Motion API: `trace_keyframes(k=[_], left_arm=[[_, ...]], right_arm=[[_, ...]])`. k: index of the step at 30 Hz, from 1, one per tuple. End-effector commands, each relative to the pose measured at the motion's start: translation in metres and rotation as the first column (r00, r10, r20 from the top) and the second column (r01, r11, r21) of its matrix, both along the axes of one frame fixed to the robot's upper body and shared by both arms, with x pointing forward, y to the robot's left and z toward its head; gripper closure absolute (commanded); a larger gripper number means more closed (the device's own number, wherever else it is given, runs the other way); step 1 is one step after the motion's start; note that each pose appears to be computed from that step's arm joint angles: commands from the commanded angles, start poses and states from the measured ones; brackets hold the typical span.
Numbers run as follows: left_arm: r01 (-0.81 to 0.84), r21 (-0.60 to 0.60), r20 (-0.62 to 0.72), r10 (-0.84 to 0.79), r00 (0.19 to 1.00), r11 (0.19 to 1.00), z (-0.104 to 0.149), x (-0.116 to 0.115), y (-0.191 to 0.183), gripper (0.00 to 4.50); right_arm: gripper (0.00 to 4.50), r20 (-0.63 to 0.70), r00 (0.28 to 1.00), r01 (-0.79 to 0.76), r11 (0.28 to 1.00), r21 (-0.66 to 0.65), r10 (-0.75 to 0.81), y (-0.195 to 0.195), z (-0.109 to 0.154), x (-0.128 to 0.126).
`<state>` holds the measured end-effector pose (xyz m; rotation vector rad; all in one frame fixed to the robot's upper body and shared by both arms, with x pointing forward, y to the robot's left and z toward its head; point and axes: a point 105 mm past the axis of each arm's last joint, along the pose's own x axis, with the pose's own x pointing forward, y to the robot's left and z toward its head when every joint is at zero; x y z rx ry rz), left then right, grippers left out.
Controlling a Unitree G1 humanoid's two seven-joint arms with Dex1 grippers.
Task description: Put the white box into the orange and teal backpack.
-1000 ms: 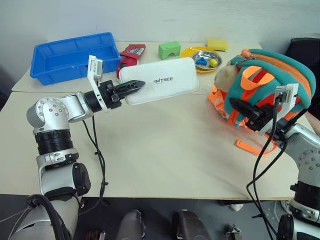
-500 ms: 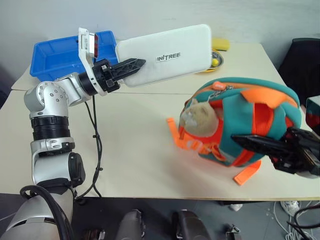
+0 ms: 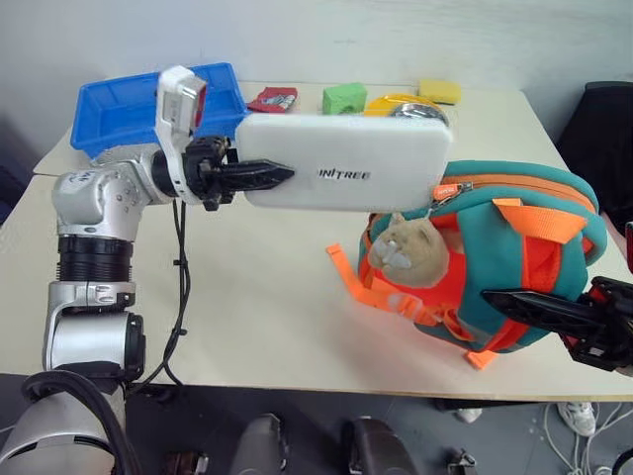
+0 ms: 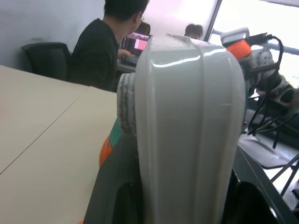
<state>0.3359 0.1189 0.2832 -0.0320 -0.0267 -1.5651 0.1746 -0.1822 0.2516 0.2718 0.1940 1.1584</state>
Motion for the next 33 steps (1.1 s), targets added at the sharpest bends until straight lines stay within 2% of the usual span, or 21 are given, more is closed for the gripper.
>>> trace_keyframes(k=[1, 5, 9, 11, 14, 18, 22, 24, 26, 27, 33], left_arm=[[-0.006, 0.046, 0.095, 0.002, 0.995, 0.999, 0.01, 0.004, -0.002, 3.2], [0.003, 0.084, 0.15, -0.016, 0.989, 0.996, 0.012, 0.008, -0.007, 3.2], [0.092, 0.176, 0.189, -0.126, 0.974, 0.98, 0.001, 0.001, -0.023, 3.2], [0.146, 0.186, 0.182, -0.18, 0.967, 0.972, -0.003, -0.004, -0.038, 3.2], [0.19, 0.202, 0.194, -0.229, 0.954, 0.961, -0.016, -0.007, -0.07, 3.2], [0.173, 0.183, 0.228, -0.212, 0.95, 0.968, -0.03, -0.008, -0.117, 3.2], [0.108, 0.174, 0.263, -0.152, 0.953, 0.979, -0.044, -0.01, -0.169, 3.2], [0.05, 0.179, 0.277, -0.099, 0.956, 0.983, -0.049, -0.006, -0.181, 3.2], [0.023, 0.17, 0.254, -0.066, 0.965, 0.985, -0.05, -0.004, -0.182, 2.47], [0.017, 0.16, 0.229, -0.054, 0.972, 0.987, -0.049, -0.003, -0.18, 2.25], [-0.034, 0.133, 0.199, 0.007, 0.98, 0.991, -0.041, 0.004, -0.13, 0.43]], right_arm=[[4.45, 0.047, 0.999, -0.027, 1.0, 0.004, 0.027, 0.0, 0.011, -0.007], [4.45, 0.041, 0.998, -0.045, 0.999, 0.004, 0.045, 0.0, 0.011, -0.011], [4.45, 0.067, 0.997, -0.042, 0.999, 0.004, 0.042, 0.002, 0.012, -0.007], [4.45, 0.08, 0.996, -0.038, 0.999, 0.001, 0.037, 0.005, 0.01, -0.002], [4.45, 0.116, 0.993, -0.012, 1.0, -0.018, 0.014, 0.01, 0.006, 0.01], [4.45, 0.148, 0.989, 0.013, 1.0, -0.015, -0.011, 0.015, 0.005, 0.023], [4.45, 0.165, 0.986, 0.017, 1.0, -0.002, -0.016, 0.022, 0.004, 0.027], [4.45, 0.168, 0.986, 0.023, 1.0, -0.002, -0.023, 0.023, 0.003, 0.027], [4.5, 0.168, 0.985, 0.033, 0.999, -0.001, -0.032, 0.025, 0.001, 0.027], [4.5, 0.165, 0.986, 0.038, 0.999, 0.002, -0.038, 0.025, 0.0, 0.027], [4.5, 0.149, 0.986, 0.074, 0.997, 0.013, -0.075, 0.025, -0.009, 0.025]])
